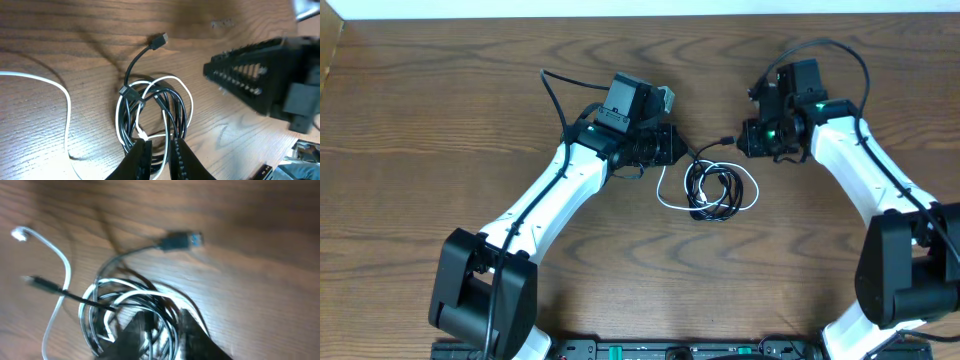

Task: Untangle cables

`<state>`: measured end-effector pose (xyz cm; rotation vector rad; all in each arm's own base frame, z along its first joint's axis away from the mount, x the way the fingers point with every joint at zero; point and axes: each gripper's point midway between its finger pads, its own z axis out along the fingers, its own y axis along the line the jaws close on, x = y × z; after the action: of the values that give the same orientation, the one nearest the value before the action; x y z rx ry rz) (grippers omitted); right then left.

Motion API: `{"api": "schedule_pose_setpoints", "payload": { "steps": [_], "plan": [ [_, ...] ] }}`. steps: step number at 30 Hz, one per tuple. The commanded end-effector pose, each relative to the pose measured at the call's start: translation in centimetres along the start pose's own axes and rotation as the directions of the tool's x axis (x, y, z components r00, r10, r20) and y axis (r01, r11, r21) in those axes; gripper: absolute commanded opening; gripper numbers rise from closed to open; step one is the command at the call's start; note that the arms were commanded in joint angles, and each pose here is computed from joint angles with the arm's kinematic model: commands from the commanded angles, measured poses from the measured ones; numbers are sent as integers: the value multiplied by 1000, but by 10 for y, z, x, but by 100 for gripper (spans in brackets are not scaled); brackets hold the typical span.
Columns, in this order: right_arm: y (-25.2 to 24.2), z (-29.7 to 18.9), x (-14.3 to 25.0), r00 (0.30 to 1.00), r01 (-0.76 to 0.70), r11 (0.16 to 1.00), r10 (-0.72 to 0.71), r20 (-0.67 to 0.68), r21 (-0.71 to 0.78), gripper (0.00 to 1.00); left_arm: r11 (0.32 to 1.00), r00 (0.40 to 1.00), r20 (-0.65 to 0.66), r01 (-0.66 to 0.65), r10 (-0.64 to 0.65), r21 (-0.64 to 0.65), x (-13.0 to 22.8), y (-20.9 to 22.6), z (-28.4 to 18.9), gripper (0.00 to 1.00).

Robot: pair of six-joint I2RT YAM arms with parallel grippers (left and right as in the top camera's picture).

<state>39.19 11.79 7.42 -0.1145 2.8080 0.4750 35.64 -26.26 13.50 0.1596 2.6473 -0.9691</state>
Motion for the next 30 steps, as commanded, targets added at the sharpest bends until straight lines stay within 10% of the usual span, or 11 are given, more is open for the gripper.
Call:
{"api": "schedule_pose_setpoints", "payload": {
  "steps": [1, 11, 19, 30],
  "plan": [
    [-28, 16, 20, 993, -93, 988, 100, -58, 123, 34, 1000, 1000, 4, 13, -12, -15, -2, 4, 1, 17],
    [-25, 20, 28, 996, 19, 993, -8, -93, 115, 38, 999, 1000, 5, -1, 1, -40, 1, 3, 5, 17],
    [-38, 17, 17, 994, -92, 990, 98, -43, 109, 41, 986, 999, -18, 31, -35, -166, 21, 12, 40, 55],
    [-46, 13, 15, 991, -128, 989, 131, -39, 74, 42, 973, 981, -181, 24, -67, -229, 55, 69, 96, 56]
  ]
}}
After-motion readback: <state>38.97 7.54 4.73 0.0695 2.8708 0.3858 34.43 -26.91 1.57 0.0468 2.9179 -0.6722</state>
